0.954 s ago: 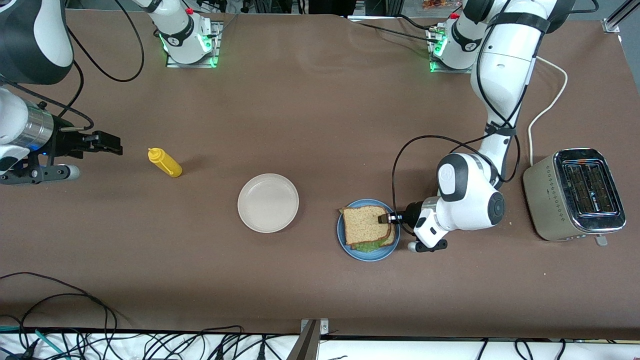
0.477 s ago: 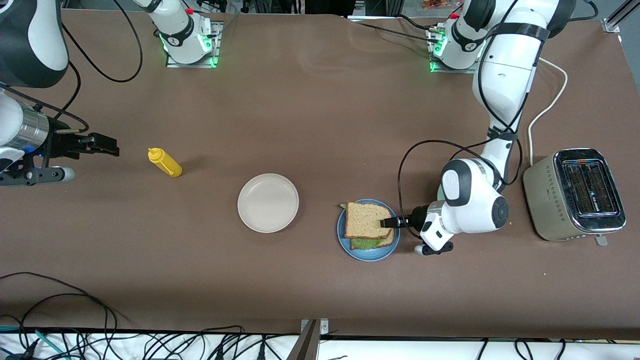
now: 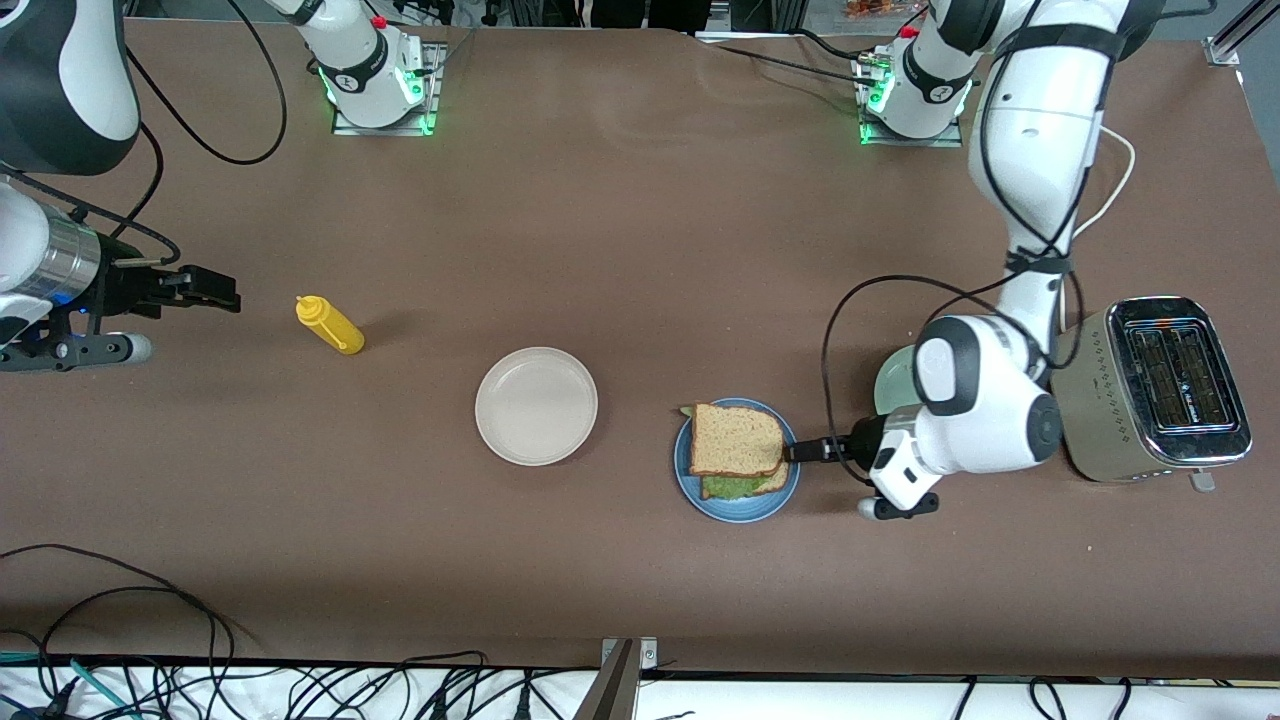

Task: Make sandwich in blue plate with both arms
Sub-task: 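Open the left gripper and withdraw it past the toaster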

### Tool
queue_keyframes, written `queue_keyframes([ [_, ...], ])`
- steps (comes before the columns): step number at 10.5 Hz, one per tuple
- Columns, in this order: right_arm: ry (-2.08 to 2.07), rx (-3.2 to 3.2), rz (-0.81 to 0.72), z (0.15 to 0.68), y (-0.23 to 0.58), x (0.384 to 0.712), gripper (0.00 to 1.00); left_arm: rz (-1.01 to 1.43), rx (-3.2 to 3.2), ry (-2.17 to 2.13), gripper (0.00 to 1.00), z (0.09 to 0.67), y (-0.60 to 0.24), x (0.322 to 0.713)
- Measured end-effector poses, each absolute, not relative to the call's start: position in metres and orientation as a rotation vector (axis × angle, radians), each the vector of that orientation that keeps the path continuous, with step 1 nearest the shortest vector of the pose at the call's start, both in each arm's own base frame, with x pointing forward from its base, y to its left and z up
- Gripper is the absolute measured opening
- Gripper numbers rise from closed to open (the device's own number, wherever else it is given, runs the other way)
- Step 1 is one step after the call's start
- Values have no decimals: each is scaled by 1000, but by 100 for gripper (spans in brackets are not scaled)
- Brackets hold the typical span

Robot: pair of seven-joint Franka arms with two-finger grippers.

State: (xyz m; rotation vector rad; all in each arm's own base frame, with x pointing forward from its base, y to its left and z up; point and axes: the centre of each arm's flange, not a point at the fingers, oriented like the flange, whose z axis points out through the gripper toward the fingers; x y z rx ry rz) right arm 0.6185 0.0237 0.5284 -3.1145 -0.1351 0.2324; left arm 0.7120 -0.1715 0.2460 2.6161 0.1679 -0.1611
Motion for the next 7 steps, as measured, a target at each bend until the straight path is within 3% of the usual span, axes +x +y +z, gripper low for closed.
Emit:
queue_keyframes([
  [7,-138,-3114,229,529,25,619,100,-253,2871,-14,100,439,-56,678],
])
